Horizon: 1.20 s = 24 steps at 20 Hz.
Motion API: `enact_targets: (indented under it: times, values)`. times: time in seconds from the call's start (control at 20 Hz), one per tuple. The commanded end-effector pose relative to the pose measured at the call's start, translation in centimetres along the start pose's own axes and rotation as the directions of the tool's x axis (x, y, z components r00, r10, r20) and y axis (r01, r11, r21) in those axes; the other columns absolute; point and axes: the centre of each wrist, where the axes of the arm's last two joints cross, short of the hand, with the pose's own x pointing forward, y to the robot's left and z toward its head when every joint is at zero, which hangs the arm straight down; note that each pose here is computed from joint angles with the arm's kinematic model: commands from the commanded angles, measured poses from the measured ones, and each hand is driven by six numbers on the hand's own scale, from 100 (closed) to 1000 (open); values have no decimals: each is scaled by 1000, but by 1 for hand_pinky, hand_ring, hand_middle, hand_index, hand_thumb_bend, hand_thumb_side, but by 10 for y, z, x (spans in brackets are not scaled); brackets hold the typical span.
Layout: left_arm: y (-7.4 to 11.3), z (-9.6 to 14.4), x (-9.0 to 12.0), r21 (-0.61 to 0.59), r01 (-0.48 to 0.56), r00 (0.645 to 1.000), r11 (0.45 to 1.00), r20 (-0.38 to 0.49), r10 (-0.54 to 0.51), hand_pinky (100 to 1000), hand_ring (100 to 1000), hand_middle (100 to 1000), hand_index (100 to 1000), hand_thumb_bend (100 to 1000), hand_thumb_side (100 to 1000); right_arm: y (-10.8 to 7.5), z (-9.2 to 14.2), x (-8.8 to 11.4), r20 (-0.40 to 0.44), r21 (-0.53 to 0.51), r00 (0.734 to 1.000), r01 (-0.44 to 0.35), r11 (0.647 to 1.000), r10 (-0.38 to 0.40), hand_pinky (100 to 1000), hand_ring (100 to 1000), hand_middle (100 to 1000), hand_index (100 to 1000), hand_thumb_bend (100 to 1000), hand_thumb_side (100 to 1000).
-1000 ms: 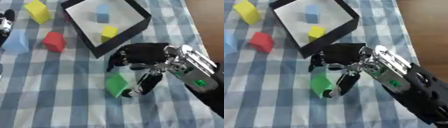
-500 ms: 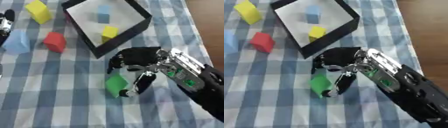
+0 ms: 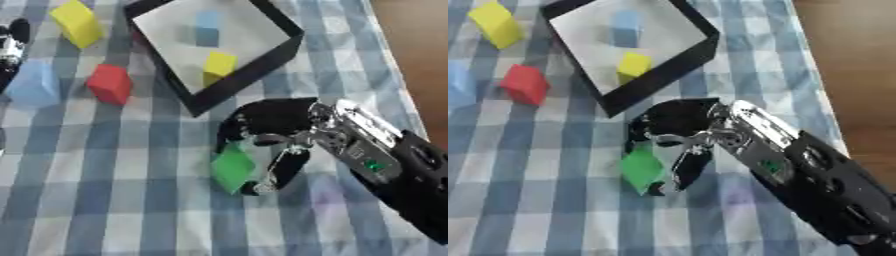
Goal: Pick up objects on the table and place them in the box.
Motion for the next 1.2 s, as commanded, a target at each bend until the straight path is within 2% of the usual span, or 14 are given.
enact_targets:
  times: [0.05,0.25,0.4,0.65,0.8,0.95,1.2]
  values:
    - [4,-5,11,3,4,999,1000,37,-4,570,708,658,767,605,497,-6,1,-3,-3,-10,1000,-7,1000,7,868,804,709,770,428,545]
    - [5,-5,11,5,4,999,1000,35,-4,570,708,658,767,605,497,-4,1,-3,-8,-38,1000,6,999,-6,861,782,605,685,414,523]
    - [5,-5,11,6,4,999,1000,35,-4,571,708,658,767,604,497,-6,4,0,-7,-83,1000,7,997,-8,852,764,572,648,377,509]
    - [6,-5,11,6,8,999,1000,35,-8,571,709,658,767,604,498,-11,9,6,-5,-129,999,31,991,-32,844,731,543,612,218,430]
    - [6,-5,11,7,9,999,1000,34,-9,571,709,656,767,603,498,-16,15,10,-6,-154,998,55,987,-57,842,718,540,608,163,388]
    - [8,-4,10,11,12,999,1000,32,-12,571,708,655,767,601,498,-30,28,15,-2,-195,997,73,978,-75,840,703,546,615,143,373]
    - [10,-4,9,17,17,999,1000,27,-17,571,708,652,767,599,499,-64,59,22,-24,-258,996,80,963,-89,843,704,558,628,139,363]
